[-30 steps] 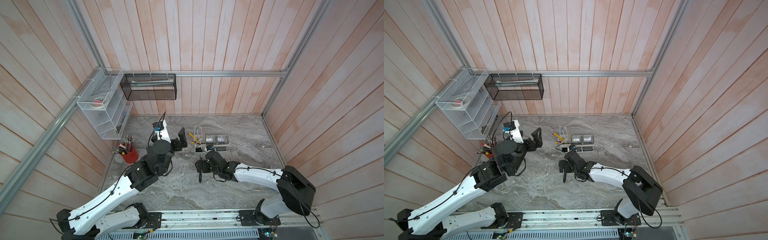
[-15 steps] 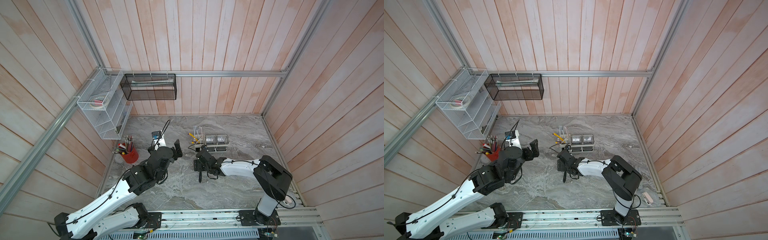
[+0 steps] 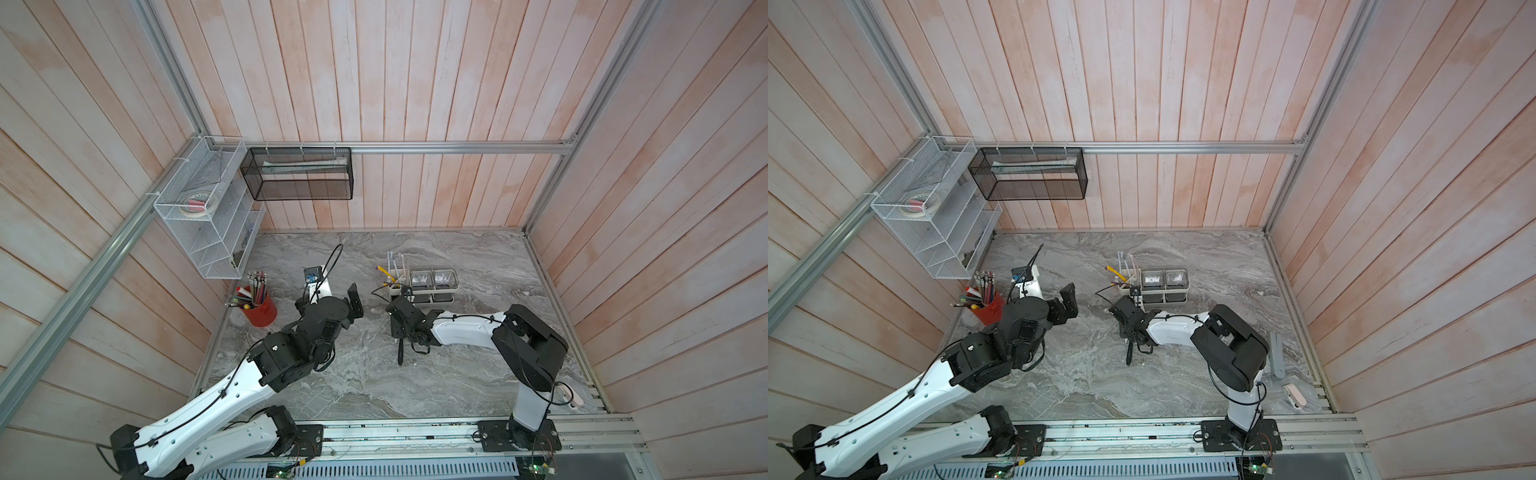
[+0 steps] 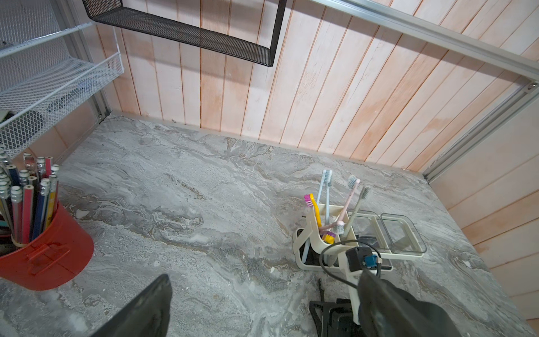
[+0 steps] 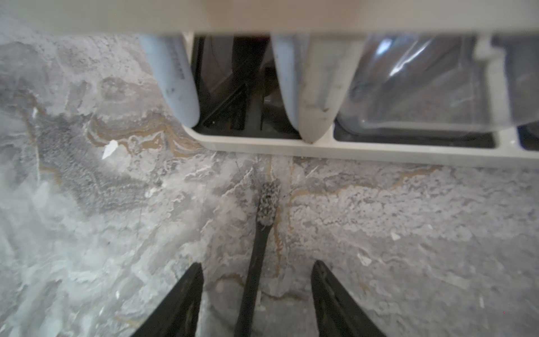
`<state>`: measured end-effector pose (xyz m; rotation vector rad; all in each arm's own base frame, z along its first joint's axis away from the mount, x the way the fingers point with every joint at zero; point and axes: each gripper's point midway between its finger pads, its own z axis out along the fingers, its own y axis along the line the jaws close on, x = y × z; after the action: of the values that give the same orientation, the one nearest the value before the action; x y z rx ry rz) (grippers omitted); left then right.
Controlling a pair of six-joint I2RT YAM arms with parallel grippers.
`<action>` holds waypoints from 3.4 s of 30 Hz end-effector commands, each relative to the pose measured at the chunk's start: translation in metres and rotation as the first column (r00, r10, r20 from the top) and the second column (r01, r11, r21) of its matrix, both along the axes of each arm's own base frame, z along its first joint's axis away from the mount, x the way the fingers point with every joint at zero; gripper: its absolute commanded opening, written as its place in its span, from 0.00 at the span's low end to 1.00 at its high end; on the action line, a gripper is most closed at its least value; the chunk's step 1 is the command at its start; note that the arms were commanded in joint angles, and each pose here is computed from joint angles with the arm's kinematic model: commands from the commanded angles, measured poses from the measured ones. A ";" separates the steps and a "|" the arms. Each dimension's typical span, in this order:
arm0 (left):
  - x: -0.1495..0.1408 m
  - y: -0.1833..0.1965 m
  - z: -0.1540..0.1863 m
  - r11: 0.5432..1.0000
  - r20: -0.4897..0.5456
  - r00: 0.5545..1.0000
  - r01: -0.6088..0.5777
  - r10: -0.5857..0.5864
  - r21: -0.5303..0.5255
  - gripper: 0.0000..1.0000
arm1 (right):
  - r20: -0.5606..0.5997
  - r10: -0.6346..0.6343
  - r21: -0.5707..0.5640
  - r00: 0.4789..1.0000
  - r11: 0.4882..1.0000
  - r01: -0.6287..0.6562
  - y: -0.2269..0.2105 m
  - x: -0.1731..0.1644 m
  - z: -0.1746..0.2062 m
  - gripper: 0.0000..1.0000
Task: Place the toothbrush into the toothbrush holder
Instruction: Pick up the toothbrush from the center of the board.
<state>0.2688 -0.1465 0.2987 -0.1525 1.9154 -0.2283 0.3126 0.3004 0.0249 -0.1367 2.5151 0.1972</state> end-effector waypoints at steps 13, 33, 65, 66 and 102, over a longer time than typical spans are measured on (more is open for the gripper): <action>0.001 -0.001 -0.013 1.000 -0.021 1.000 -0.009 0.009 0.013 1.00 | -0.013 0.005 0.000 1.000 1.000 -0.005 0.004 0.015 -0.009 0.31; 0.000 -0.007 -0.021 1.000 -0.048 0.999 0.007 -0.008 -0.007 1.00 | 0.034 0.067 0.124 0.997 0.990 -0.071 0.008 -0.002 0.031 0.06; 0.016 -0.123 -0.091 0.913 -0.371 0.905 0.044 -0.209 -0.406 0.87 | 0.296 0.427 0.518 0.854 0.680 -0.519 0.048 -0.099 0.166 0.05; 0.016 -0.125 -0.092 0.909 -0.375 0.902 0.046 -0.216 -0.413 0.84 | 0.298 0.424 0.515 0.855 0.683 -0.518 0.047 -0.098 0.167 0.05; 0.000 -0.119 -0.123 0.793 -0.436 0.866 -0.079 -0.245 -0.604 0.26 | 0.304 0.393 0.563 0.868 0.661 -0.497 0.050 -0.101 0.167 0.00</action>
<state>0.2705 -0.2676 0.1788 -0.5937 2.2968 -0.9357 0.2156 0.3458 0.1901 -0.4768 2.0960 1.1320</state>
